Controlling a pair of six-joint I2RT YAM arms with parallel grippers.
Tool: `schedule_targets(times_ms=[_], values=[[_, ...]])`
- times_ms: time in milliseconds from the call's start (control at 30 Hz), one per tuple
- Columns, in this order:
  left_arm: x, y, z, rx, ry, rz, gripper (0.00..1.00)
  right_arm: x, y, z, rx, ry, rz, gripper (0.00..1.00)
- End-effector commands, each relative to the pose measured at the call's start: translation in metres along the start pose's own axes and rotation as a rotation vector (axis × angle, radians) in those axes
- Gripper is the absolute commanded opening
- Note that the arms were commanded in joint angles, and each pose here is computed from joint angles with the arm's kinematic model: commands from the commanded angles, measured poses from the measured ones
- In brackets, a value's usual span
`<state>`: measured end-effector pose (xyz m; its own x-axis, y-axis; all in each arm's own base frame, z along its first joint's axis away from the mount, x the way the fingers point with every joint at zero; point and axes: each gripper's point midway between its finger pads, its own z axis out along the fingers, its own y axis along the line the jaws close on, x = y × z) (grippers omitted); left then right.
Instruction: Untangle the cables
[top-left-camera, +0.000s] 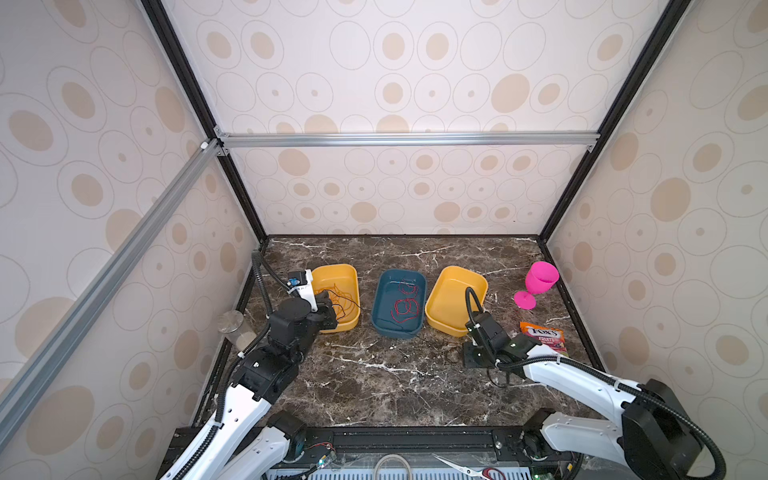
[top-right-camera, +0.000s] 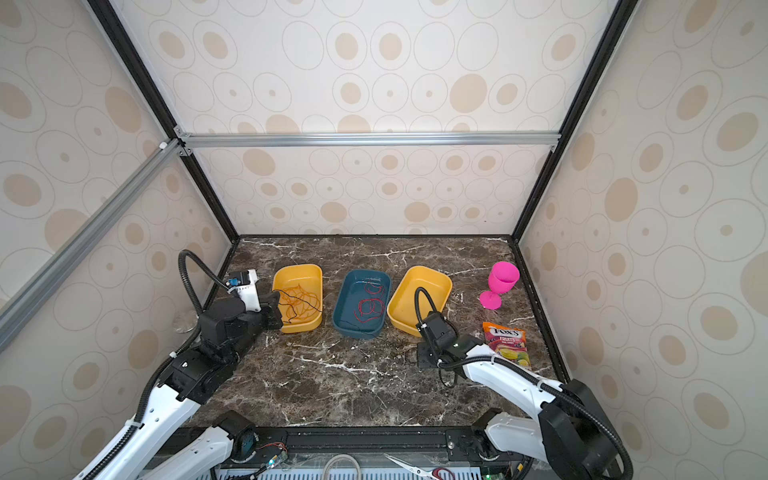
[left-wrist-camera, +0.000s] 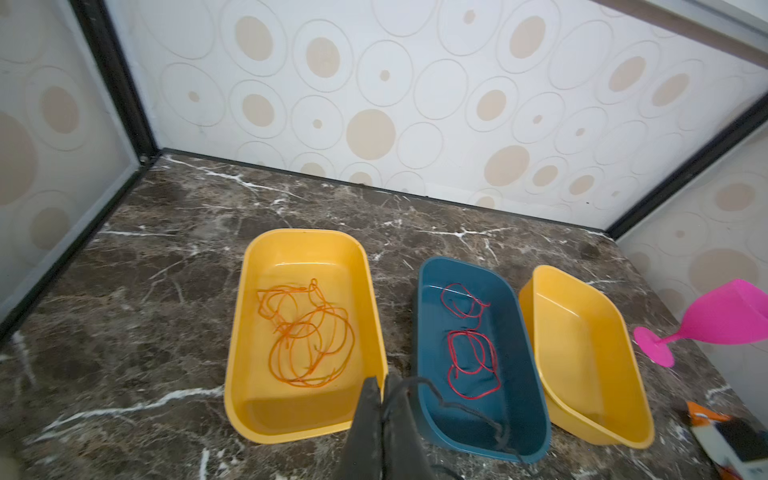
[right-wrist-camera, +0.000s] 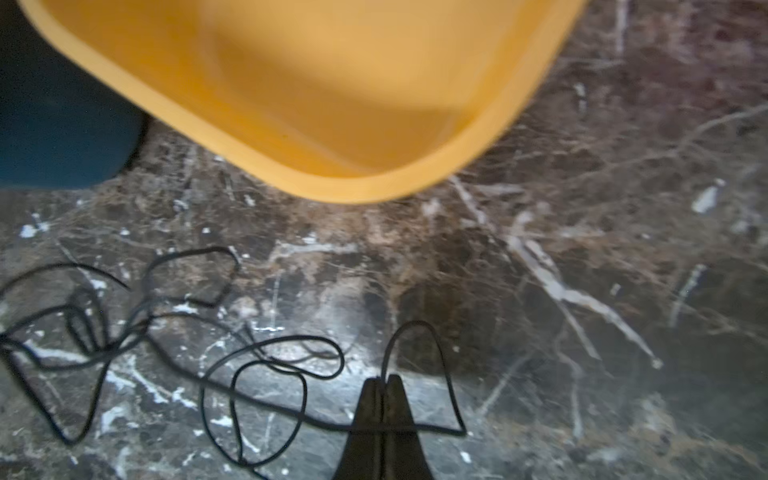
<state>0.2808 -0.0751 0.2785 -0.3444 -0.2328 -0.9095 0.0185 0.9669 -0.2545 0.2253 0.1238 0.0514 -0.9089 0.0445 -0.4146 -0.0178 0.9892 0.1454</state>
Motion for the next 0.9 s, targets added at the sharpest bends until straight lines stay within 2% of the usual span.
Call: schedule_targets(times_ms=[0, 167, 333, 467, 600, 767, 867], values=[[-0.015, 0.018, -0.009, -0.082, -0.036, -0.025, 0.00, 0.015, -0.029, -0.005, 0.080, 0.036, 0.052, 0.00], [-0.016, 0.033, -0.012, -0.137, -0.039, -0.031, 0.00, 0.022, -0.056, -0.011, 0.123, 0.034, 0.133, 0.00], [-0.020, 0.040, -0.014, -0.160, -0.043, -0.018, 0.00, 0.019, -0.049, -0.014, 0.048, 0.004, 0.153, 0.00], [-0.013, 0.015, -0.007, -0.019, -0.005, 0.003, 0.00, 0.021, -0.023, -0.012, -0.090, 0.047, 0.111, 0.00], [0.013, -0.033, 0.002, 0.259, 0.090, -0.004, 0.00, 0.022, 0.009, -0.013, -0.254, 0.078, 0.070, 0.00], [0.047, -0.037, 0.008, 0.297, 0.189, -0.022, 0.00, 0.021, 0.027, -0.015, -0.284, 0.093, 0.004, 0.02], [0.072, -0.028, 0.013, 0.262, 0.252, -0.061, 0.00, 0.021, 0.031, -0.013, -0.270, 0.105, -0.016, 0.03]])
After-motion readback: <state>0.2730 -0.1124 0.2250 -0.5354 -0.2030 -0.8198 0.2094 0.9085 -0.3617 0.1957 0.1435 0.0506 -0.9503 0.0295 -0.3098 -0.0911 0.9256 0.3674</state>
